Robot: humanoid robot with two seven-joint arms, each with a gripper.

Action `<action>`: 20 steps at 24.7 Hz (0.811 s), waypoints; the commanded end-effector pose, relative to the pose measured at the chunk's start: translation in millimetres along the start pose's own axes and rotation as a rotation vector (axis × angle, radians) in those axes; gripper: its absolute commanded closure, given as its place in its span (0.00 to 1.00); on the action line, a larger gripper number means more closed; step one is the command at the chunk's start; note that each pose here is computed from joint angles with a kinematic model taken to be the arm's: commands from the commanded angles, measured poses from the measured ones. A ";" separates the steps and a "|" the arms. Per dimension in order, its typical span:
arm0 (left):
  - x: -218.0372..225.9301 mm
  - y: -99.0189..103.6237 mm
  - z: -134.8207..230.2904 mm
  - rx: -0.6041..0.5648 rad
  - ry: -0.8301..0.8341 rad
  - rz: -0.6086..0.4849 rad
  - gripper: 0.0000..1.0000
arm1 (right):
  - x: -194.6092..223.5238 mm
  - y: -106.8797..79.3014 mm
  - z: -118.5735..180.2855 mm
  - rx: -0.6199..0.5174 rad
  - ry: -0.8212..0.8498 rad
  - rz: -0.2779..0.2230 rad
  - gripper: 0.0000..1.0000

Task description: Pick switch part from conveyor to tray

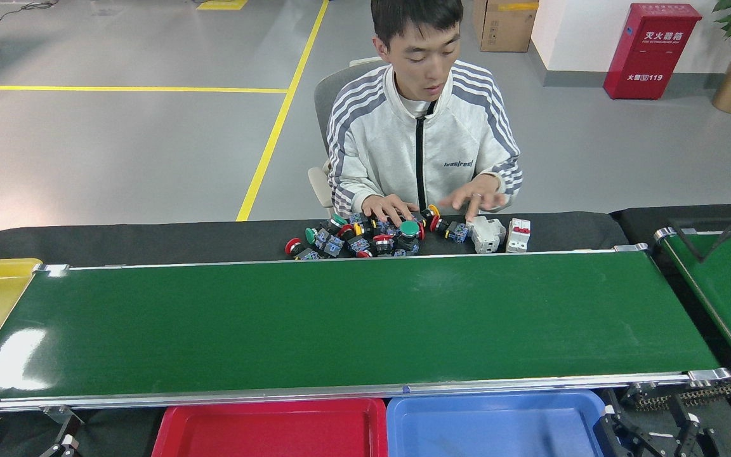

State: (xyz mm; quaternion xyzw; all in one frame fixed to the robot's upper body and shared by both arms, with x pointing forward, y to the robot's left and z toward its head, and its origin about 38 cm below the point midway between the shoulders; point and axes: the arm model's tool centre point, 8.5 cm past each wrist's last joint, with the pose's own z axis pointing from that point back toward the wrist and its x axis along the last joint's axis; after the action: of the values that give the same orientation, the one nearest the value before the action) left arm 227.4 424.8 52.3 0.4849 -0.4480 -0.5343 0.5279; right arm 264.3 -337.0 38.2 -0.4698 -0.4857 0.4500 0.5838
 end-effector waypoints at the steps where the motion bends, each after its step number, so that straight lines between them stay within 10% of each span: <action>1: -1.3 4.0 0.1 0.015 -0.003 -0.003 0.00 | 1.4 -9.6 -4.6 -0.033 -0.006 0.001 0.02; 20: -14.8 13.1 -0.4 0.054 0.045 -0.002 0.00 | 5.6 -14.7 -14.2 -0.040 -0.030 0.012 0.01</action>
State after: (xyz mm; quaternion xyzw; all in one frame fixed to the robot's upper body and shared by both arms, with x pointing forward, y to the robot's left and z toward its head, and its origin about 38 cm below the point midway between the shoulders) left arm 227.1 435.6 59.1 0.5025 -0.4465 -0.5164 0.5305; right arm 275.4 -333.9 43.9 -0.4705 -0.4938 0.4516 0.5752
